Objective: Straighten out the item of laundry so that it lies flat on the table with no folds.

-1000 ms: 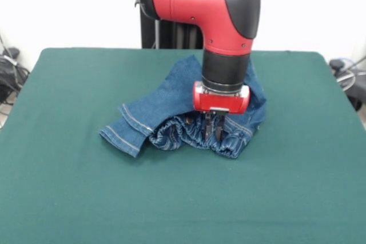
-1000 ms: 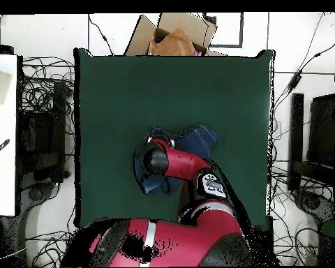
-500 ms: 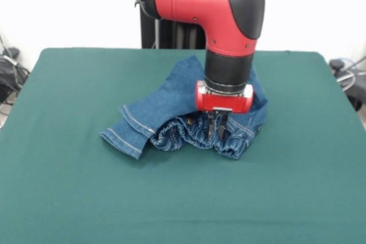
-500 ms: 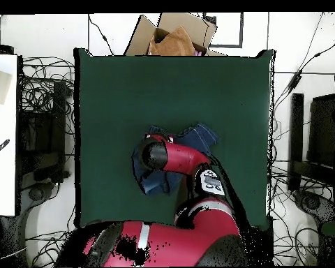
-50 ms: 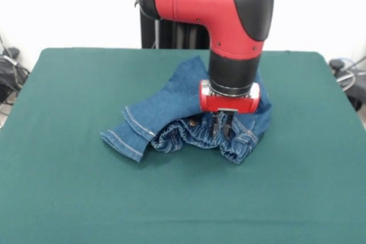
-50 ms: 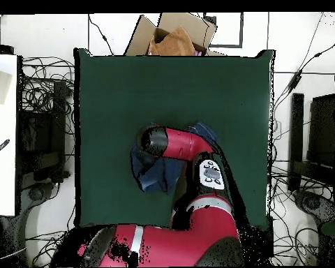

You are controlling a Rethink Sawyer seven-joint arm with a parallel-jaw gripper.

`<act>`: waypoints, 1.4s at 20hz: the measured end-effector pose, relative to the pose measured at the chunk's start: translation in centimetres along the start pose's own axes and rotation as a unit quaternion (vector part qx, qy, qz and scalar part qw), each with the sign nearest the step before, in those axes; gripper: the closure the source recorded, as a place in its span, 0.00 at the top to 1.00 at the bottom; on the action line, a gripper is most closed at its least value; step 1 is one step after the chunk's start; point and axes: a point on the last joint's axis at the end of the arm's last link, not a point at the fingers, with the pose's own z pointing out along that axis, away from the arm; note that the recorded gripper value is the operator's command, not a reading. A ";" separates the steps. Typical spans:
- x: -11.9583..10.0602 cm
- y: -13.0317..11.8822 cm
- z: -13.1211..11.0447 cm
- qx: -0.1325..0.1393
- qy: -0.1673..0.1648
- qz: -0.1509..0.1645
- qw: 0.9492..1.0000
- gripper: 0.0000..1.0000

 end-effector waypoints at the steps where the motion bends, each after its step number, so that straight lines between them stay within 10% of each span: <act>1: -0.6 0.0 -0.3 0.000 0.001 -0.001 1.000 0.00; 28: -9.9 1.4 -7.2 0.003 -0.040 -0.022 0.999 0.00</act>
